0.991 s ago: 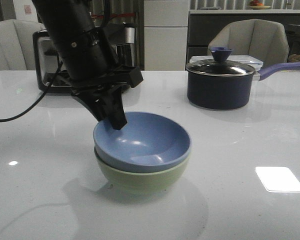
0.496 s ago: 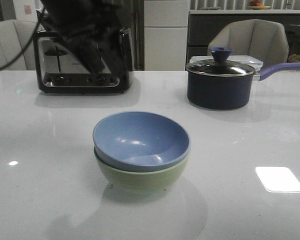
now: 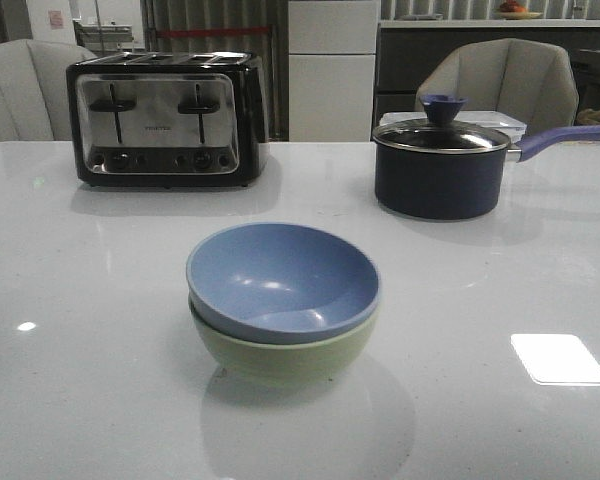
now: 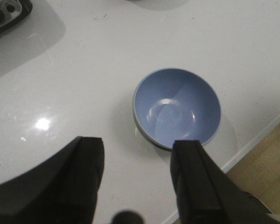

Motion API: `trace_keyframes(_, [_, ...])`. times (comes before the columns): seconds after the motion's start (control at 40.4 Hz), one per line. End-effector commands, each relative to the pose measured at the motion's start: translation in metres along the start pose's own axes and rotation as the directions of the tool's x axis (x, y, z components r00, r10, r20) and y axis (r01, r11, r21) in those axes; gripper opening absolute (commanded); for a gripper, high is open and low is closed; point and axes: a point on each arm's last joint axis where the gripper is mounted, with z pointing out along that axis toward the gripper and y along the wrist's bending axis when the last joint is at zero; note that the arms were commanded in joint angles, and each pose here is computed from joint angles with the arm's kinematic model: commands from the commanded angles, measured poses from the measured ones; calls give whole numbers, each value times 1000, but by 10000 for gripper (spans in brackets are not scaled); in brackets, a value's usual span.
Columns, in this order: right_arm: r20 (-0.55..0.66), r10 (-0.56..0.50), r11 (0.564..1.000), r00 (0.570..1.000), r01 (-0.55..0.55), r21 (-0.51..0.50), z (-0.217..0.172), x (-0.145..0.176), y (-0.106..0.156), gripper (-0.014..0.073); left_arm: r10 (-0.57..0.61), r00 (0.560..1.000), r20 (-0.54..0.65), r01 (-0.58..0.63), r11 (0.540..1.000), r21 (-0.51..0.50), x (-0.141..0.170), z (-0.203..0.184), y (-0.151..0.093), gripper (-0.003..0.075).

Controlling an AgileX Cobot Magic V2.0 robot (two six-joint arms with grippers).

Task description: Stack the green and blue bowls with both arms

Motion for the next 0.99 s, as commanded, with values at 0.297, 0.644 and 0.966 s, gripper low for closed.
trace_keyframes(0.297, [91,3,1000,996,-5,24,-5,-13,-2,448,18,968,251,-4,998,-57,75,-45,-16,404])
trace_keyframes(0.644, [89,-4,1000,996,1,30,-5,-13,-2,448,34,970,241,-16,997,-77,99,-43,-18,402])
trace_keyframes(0.966, [84,-22,999,996,18,47,-6,-12,-4,398,-11,970,244,40,993,-113,99,-43,-14,402])
